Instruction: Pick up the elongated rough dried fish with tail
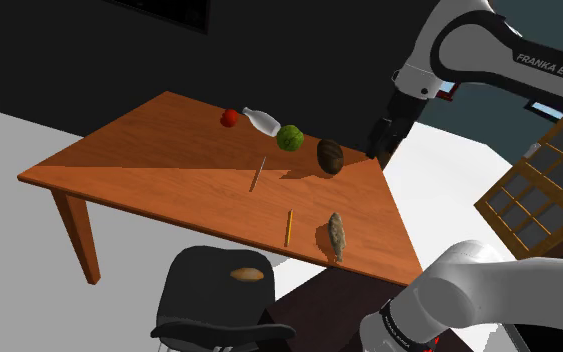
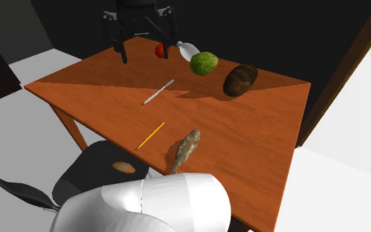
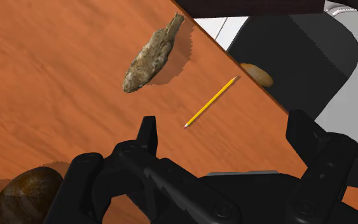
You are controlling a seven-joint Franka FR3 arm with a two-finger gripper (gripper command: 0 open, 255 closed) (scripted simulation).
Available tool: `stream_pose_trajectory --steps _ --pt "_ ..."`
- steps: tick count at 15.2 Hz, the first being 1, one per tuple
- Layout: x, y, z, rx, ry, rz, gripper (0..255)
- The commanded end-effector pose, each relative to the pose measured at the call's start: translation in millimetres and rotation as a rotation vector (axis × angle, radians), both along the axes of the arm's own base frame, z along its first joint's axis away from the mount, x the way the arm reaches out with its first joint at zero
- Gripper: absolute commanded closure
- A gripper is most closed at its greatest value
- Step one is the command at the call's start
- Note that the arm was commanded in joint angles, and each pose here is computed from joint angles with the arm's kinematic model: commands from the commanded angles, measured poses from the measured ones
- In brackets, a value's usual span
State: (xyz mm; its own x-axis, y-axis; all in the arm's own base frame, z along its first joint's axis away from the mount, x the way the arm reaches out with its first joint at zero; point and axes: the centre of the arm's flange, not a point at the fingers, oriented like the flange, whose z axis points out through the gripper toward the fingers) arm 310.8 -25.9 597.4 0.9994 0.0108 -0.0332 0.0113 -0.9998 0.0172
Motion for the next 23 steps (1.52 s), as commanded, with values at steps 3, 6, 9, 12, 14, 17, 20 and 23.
stream_pose_trajectory --steps 3,6,9,12,14,17,20,23 --pt "1 -4 -26 -0.010 -0.006 -0.032 0" --pt "3 -10 -64 -0.024 -0.016 -0.079 0" --pt "5 -18 -103 -0.039 -0.025 -0.127 0" --pt "7 -25 -141 -0.053 -0.035 -0.175 0" --pt "8 -31 -167 -0.063 -0.041 -0.206 0" --pt "10 -40 -205 -0.077 -0.051 -0.254 0" --pt "12 -49 -243 -0.092 -0.060 -0.302 0" --pt "13 -59 -281 -0.107 -0.070 -0.349 0"
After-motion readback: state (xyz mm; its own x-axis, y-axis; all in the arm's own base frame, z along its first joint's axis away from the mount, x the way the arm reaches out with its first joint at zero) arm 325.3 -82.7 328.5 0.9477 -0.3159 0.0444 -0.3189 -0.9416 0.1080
